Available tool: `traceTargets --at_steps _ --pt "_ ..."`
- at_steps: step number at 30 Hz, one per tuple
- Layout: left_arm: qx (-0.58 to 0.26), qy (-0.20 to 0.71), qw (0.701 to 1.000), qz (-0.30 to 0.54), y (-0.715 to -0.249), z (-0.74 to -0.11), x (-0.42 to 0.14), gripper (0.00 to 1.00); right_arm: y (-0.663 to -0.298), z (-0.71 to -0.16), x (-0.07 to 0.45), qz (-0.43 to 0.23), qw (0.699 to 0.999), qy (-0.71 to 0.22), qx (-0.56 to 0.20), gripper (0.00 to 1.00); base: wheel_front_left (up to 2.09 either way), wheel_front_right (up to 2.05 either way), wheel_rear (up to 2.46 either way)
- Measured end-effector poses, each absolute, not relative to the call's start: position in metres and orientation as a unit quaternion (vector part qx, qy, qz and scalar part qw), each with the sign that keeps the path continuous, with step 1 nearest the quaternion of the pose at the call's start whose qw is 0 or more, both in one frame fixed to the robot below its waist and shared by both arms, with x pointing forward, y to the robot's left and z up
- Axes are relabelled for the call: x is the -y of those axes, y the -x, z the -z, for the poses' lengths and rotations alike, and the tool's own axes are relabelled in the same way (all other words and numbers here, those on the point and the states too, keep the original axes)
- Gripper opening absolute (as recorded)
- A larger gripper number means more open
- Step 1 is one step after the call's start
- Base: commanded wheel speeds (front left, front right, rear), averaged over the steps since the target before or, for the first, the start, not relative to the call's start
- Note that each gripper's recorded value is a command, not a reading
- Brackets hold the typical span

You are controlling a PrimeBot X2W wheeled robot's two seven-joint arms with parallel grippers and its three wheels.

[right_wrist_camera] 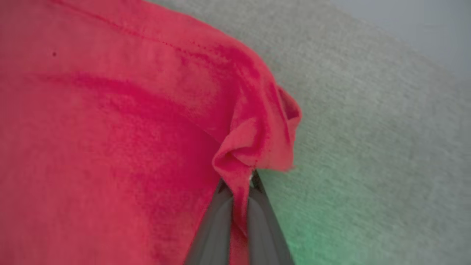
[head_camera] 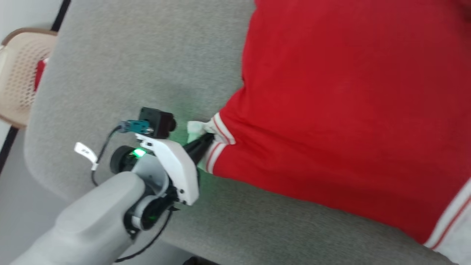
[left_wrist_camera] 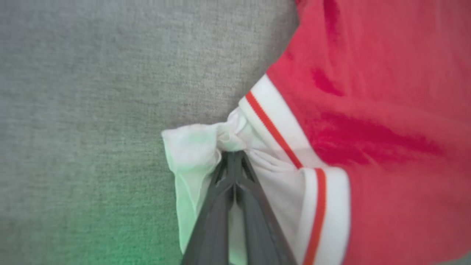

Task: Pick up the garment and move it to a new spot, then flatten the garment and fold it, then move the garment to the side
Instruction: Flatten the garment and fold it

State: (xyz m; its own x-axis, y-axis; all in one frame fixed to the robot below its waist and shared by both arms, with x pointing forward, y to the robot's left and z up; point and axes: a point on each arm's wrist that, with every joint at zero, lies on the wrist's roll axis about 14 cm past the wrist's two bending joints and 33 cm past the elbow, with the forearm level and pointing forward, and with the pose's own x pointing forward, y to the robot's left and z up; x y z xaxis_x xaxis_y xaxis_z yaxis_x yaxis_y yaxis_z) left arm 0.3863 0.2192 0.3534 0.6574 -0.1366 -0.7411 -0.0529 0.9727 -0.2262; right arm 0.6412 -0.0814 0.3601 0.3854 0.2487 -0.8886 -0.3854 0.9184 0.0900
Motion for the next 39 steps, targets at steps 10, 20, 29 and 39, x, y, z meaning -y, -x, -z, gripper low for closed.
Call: traceTargets --at_steps 10,20,29,39 --pt "-0.401 0.083 0.912 0.031 -0.407 -0.359 -0.229 0.00 -0.574 -0.378 0.126 -0.228 0.816 0.093 -0.523 0.00 0.00 0.00 0.00" --pt "-0.392 0.061 0.916 0.058 -0.425 -0.371 -0.211 0.00 -0.457 -0.386 0.171 -0.244 0.792 0.051 -0.557 0.00 0.00 0.00 0.00" --pt "-0.387 0.057 0.915 0.100 -0.435 -0.381 -0.182 0.00 -0.375 -0.371 0.191 -0.204 0.783 0.001 -0.587 0.00 0.00 0.00 0.00" --pt "-0.386 0.053 0.915 0.106 -0.431 -0.386 -0.178 0.00 -0.385 -0.388 0.188 -0.177 0.834 -0.011 -0.522 1.00 0.00 0.00 0.00"
